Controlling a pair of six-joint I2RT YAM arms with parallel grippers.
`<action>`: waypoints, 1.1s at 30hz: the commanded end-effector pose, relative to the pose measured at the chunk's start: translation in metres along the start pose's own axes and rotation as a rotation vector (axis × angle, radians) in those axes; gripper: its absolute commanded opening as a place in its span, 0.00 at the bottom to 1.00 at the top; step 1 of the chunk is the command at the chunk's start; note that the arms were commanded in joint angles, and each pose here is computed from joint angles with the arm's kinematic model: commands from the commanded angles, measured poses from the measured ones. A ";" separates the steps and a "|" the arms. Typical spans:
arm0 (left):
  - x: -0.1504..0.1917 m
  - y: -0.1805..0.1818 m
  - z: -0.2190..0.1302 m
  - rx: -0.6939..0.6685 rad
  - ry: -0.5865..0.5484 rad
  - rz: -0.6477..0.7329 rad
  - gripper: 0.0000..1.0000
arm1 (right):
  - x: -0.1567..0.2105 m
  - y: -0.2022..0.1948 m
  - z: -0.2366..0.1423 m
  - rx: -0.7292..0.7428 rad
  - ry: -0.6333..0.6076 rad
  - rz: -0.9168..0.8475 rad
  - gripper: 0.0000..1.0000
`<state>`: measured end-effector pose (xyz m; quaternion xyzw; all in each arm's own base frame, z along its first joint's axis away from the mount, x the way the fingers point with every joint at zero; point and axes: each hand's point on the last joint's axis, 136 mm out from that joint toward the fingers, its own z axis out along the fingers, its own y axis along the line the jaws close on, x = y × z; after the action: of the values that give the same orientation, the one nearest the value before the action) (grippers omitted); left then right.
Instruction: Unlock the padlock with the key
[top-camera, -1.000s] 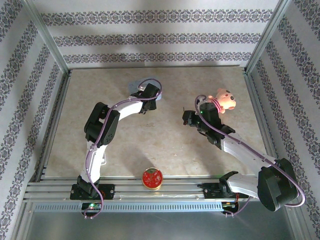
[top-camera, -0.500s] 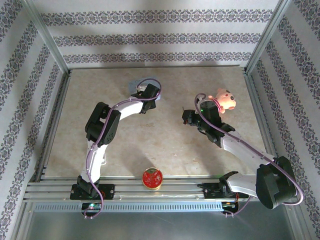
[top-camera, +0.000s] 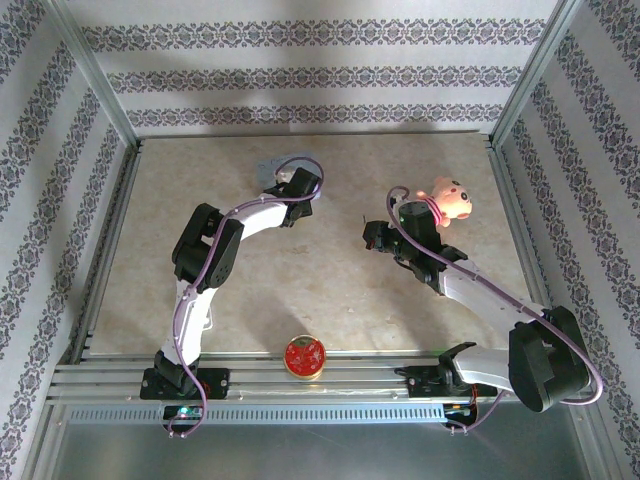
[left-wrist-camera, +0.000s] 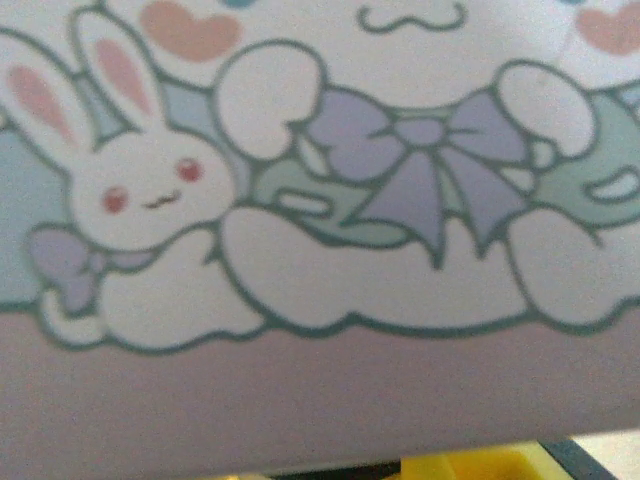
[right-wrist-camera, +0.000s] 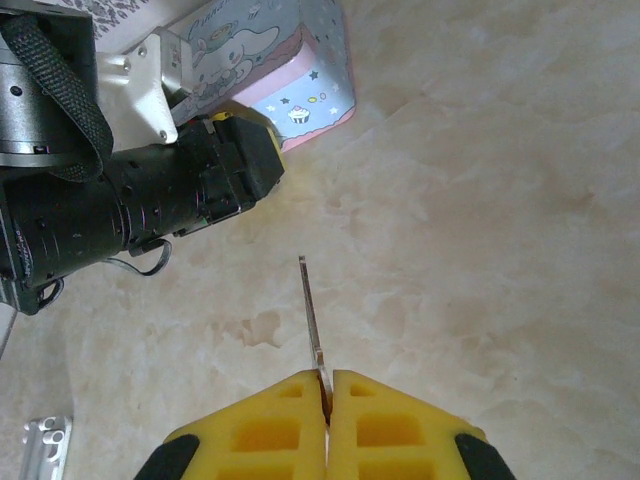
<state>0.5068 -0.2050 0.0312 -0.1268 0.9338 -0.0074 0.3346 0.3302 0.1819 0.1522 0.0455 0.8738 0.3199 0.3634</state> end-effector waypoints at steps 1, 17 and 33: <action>-0.005 -0.015 -0.002 0.040 -0.017 0.014 0.17 | -0.014 0.010 0.000 -0.039 -0.034 -0.020 0.00; 0.058 -0.011 -0.050 0.164 0.185 -0.150 0.00 | 0.054 0.001 0.021 -0.016 0.084 -0.049 0.00; 0.100 -0.050 -0.115 0.351 0.302 -0.306 0.00 | 0.131 0.015 0.055 -0.087 0.240 -0.121 0.00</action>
<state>0.3684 -0.2641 0.0381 -0.1954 0.9423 -0.1906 0.1939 0.2646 0.2572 0.0489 -0.0611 0.9085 0.3191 0.2627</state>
